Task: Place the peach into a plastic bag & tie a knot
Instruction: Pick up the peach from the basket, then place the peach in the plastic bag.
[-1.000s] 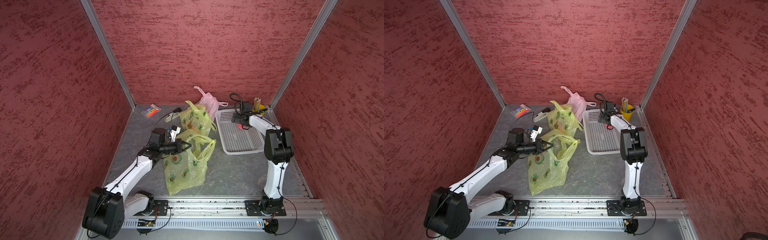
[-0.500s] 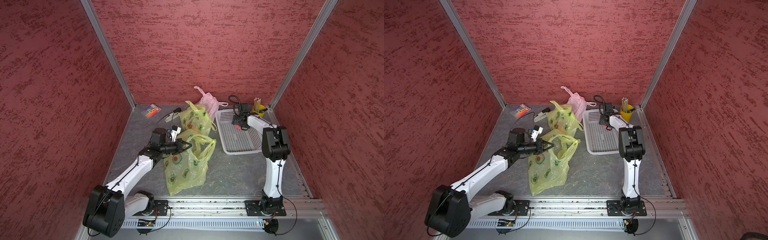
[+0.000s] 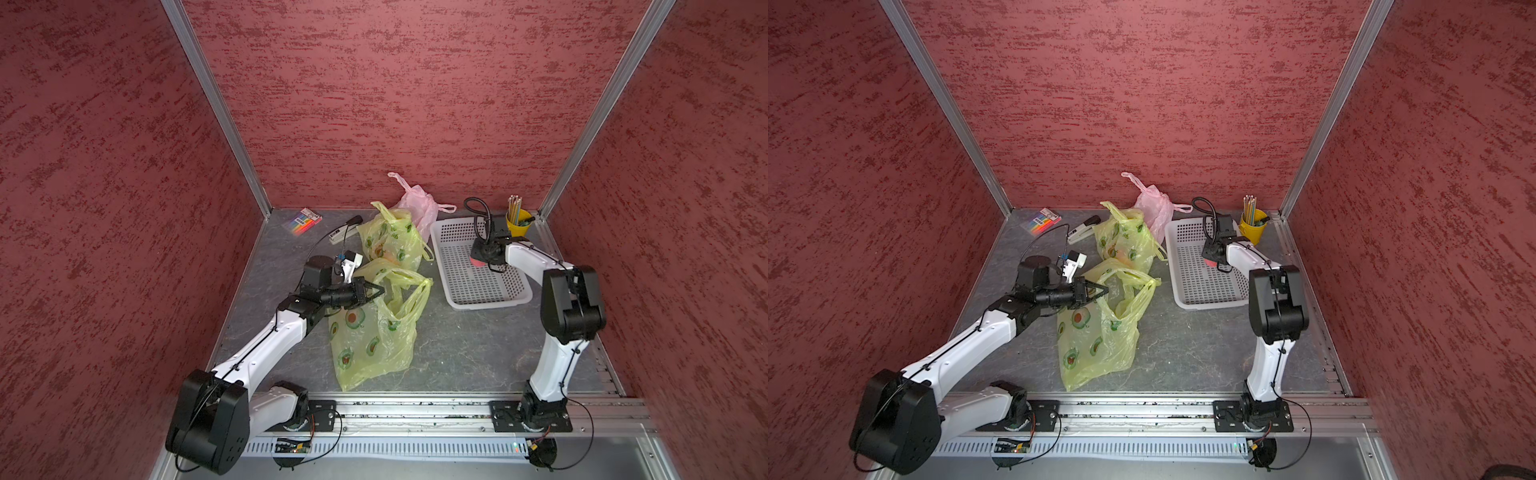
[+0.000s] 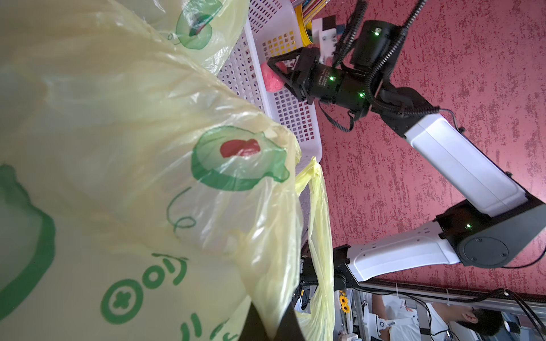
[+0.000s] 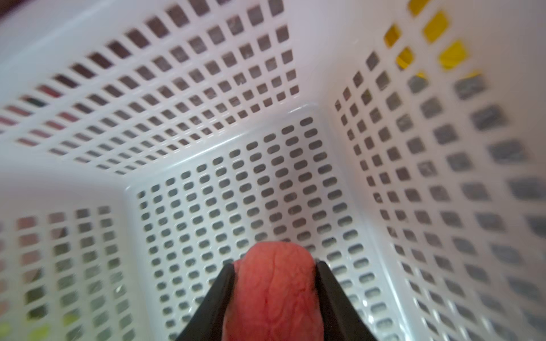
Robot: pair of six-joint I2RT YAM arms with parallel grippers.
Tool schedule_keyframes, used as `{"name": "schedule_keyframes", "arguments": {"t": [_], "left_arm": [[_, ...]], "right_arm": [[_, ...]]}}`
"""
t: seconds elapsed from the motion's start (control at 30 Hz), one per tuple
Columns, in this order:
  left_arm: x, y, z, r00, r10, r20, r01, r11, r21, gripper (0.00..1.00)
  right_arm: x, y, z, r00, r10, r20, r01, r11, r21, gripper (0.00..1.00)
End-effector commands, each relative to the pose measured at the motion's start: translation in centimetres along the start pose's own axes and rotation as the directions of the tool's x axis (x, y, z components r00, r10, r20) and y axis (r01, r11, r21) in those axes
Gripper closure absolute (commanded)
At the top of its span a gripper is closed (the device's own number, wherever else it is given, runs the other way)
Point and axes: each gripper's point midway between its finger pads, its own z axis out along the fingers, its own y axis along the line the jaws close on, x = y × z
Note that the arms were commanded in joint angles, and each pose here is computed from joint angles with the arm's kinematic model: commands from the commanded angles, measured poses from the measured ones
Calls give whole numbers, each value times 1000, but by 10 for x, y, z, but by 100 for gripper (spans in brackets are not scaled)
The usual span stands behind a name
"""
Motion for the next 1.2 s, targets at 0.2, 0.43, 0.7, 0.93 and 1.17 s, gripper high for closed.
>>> {"name": "schedule_keyframes", "arguments": {"t": [0.2,0.43,0.7,0.93,1.17], "left_arm": [[1,-3,0,1000,16,-7,-16,1000,-4,100],[-2,-7,1,1000,23,-5,-23,1000,-6,100],[0,-12,-4,1000,29,11,-29,1000,-6,100],[1,-7,-5,999,30,22,-29,999,-16,100],[1,3,-4,999,12,30,-12,1000,-17,100]], "right_arm": [[57,167,-172,973,-210,91,224,791,-570,69],[155,237,-217,917,-399,13,279,617,-736,68],[200,256,-130,888,-436,-144,237,704,-669,69],[218,282,-105,875,-432,-221,166,694,-700,58],[255,296,-137,785,-532,-318,4,518,-855,22]]}}
